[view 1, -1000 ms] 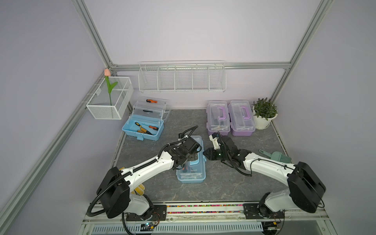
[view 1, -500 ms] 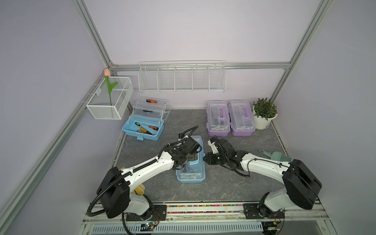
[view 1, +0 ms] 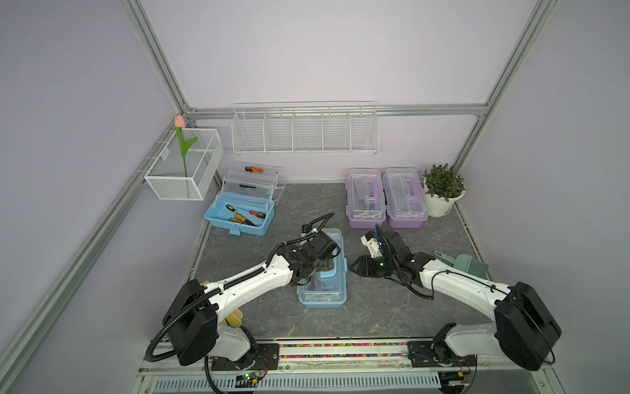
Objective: Close toolboxes
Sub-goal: Fasten the toolbox latch on the toolbox.
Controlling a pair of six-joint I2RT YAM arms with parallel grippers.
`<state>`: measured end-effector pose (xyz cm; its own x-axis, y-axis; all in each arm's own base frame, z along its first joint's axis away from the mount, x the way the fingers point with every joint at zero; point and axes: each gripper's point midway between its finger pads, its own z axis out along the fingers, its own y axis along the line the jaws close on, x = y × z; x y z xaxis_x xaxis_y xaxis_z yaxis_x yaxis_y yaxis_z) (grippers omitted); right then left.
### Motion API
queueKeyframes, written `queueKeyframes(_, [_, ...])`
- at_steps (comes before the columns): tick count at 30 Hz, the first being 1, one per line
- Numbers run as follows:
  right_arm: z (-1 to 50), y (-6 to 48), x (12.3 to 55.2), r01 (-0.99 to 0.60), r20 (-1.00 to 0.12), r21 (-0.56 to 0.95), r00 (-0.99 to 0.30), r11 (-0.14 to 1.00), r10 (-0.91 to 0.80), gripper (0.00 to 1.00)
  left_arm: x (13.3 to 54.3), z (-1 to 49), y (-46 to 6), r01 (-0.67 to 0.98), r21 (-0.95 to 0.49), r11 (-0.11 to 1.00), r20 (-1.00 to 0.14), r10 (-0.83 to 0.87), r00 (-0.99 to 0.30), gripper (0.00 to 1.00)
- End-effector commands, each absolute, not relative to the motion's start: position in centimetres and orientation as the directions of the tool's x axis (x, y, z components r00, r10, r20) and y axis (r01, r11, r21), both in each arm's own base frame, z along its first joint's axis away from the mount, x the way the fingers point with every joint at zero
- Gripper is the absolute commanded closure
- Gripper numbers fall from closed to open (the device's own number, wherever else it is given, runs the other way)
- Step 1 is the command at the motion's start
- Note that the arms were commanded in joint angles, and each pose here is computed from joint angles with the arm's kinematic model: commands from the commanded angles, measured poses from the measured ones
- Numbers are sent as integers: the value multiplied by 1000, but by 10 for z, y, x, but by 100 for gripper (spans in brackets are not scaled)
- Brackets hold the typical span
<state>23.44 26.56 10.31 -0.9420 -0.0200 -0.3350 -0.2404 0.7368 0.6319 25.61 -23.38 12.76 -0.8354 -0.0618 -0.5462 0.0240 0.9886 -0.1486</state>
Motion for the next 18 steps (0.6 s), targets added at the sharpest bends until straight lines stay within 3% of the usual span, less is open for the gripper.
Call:
queueKeyframes(1, [96, 266, 224, -244, -309, 621, -950, 745, -54, 53, 228, 95, -220, 65, -42, 997, -422, 41, -905, 6])
queueKeyframes(18, [90, 288, 253, -280, -322, 543, -940, 792, -112, 51, 229, 94, -223, 72, -49, 996, -422, 45, -905, 7])
